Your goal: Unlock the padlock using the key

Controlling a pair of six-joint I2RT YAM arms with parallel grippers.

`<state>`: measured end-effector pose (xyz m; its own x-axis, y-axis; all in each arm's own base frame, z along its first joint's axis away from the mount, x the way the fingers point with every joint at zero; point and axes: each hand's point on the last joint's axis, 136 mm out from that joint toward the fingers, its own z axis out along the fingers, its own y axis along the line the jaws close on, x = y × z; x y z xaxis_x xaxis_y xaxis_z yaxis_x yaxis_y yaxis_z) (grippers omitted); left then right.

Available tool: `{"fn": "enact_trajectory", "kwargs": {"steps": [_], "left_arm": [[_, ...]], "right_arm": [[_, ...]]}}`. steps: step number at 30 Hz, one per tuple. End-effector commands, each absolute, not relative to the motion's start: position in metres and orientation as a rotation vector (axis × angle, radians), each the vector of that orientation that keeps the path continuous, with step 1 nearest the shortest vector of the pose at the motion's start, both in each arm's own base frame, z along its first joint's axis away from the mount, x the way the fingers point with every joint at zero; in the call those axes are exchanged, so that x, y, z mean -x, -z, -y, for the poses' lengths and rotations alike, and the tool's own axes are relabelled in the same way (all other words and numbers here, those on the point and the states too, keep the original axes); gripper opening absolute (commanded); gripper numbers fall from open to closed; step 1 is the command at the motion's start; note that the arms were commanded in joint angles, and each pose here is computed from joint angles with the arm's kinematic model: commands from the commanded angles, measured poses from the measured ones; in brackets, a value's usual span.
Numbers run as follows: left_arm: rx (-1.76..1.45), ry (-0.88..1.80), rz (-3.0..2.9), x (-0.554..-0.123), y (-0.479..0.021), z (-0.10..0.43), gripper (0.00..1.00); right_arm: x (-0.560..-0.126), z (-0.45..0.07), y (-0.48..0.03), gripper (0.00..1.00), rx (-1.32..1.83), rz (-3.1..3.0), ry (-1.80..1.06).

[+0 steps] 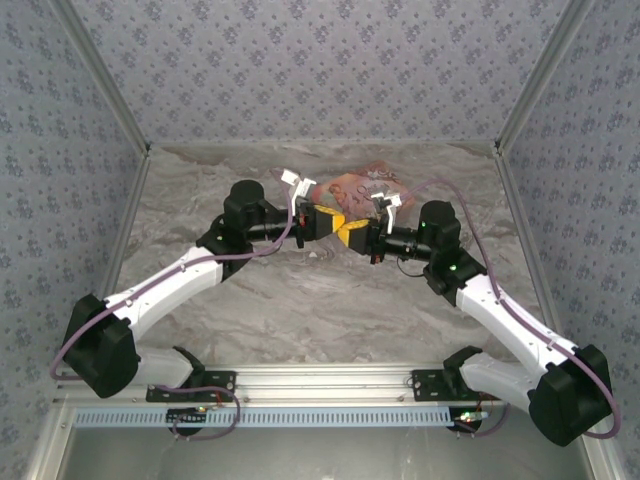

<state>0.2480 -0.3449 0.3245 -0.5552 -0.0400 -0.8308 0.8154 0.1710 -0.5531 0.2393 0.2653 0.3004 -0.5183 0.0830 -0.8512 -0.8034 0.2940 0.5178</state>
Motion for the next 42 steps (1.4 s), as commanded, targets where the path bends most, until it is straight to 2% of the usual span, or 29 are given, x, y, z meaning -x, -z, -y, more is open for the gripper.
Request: {"fn": "enact_trajectory", "kwargs": {"steps": [1,4,5,10,12,17,21,25,32,42], "left_arm": [[-0.730,1.444,-1.644,-0.251,-0.342,0.340,0.00],[-0.730,1.443,-1.645,-0.251,-0.342,0.340,0.00],[-0.727,1.440,-1.648,-0.252,-0.342,0.339,0.03],[-0.706,1.400,-1.650,-0.256,-0.347,0.332,0.46],[-0.680,1.365,-1.659,-0.261,-0.348,0.325,0.59],[-0.569,1.240,-1.747,-0.282,-0.333,0.305,0.80],[-0.466,1.123,-1.880,-0.301,-0.299,0.293,0.86],[-0.363,1.035,-2.067,-0.321,-0.252,0.291,0.88],[-0.208,1.104,-2.304,-0.341,-0.182,0.313,0.99],[-0.047,1.176,-2.487,-0.362,-0.129,0.338,0.99]], "right_arm": [[-0.232,-0.265,-0.307,0.00,0.677,-1.701,-1.356],[-0.235,-0.263,-0.308,0.00,0.666,-1.699,-1.342],[-0.235,-0.263,-0.308,0.00,0.663,-1.699,-1.336],[-0.243,-0.255,-0.296,0.00,0.614,-1.760,-1.259],[-0.246,-0.250,-0.288,0.00,0.588,-1.794,-1.228],[-0.252,-0.238,-0.273,0.00,0.522,-1.845,-1.155],[-0.255,-0.230,-0.259,0.00,0.481,-1.898,-1.087],[-0.270,-0.210,-0.238,0.00,0.360,-1.986,-0.935],[-0.284,-0.155,-0.178,0.00,0.115,-2.240,-0.553],[-0.273,-0.143,-0.152,0.00,0.028,-2.288,-0.535]]}}
